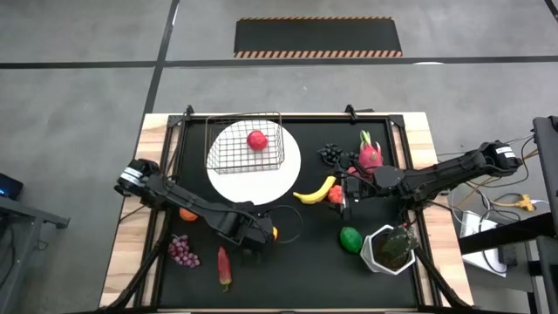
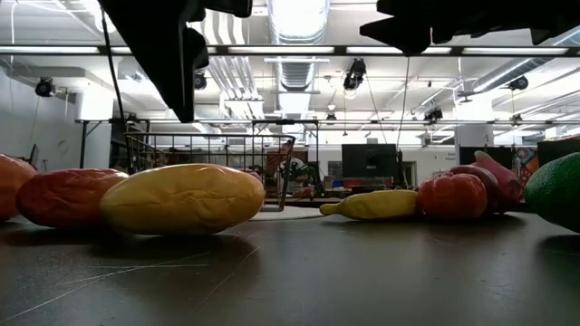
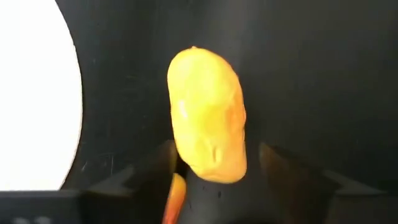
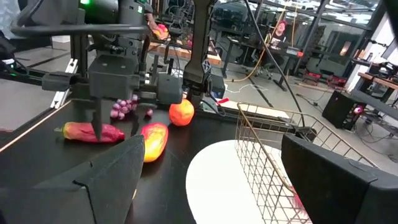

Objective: Build produce basket
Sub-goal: Put the yellow mango into the wire basket

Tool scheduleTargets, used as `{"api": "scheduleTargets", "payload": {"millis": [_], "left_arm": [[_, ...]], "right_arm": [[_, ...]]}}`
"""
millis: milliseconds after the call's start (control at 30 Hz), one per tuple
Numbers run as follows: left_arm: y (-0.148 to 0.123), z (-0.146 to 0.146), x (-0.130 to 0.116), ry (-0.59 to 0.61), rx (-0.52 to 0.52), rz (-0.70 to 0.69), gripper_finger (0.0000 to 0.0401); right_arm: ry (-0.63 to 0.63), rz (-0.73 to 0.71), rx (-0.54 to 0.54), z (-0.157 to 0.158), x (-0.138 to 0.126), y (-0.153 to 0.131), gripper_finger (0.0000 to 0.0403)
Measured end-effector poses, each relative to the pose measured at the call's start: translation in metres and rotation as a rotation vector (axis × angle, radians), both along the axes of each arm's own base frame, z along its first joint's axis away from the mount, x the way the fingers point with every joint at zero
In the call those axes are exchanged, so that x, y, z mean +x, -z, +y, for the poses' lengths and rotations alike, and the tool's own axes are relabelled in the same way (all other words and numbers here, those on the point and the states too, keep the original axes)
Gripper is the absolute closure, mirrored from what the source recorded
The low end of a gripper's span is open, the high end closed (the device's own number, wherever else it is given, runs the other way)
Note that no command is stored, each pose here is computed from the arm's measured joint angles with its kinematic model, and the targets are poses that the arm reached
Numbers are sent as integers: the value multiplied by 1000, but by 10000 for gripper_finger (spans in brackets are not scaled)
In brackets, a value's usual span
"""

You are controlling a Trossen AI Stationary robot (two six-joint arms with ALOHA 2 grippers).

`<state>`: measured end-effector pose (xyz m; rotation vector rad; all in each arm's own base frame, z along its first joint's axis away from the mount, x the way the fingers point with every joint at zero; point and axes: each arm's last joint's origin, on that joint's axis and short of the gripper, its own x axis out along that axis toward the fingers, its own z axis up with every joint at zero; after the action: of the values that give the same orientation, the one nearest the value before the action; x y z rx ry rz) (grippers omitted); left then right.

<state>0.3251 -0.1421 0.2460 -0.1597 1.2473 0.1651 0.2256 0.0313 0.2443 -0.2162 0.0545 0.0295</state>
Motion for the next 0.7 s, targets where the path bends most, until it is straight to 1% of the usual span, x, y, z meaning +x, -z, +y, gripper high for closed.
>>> {"api": "scheduleTargets", "payload": {"millis": [133, 233, 400, 600, 700], "left_arm": [[12, -1, 5, -10, 29, 0, 100], [24, -1, 12, -2, 40, 11, 71], [42, 0, 22, -7, 53, 36, 63], [46, 2, 26, -25, 41, 24, 63], [51, 4, 27, -56, 7, 31, 63]], "right_arm": [[0, 0, -4, 0, 0, 0, 44], [-1, 0, -13, 0, 0, 0, 44], [-1, -1, -24, 0, 0, 0, 44], [-2, -1, -40, 0, 0, 0, 44], [-2, -2, -43, 0, 0, 0, 44]]}}
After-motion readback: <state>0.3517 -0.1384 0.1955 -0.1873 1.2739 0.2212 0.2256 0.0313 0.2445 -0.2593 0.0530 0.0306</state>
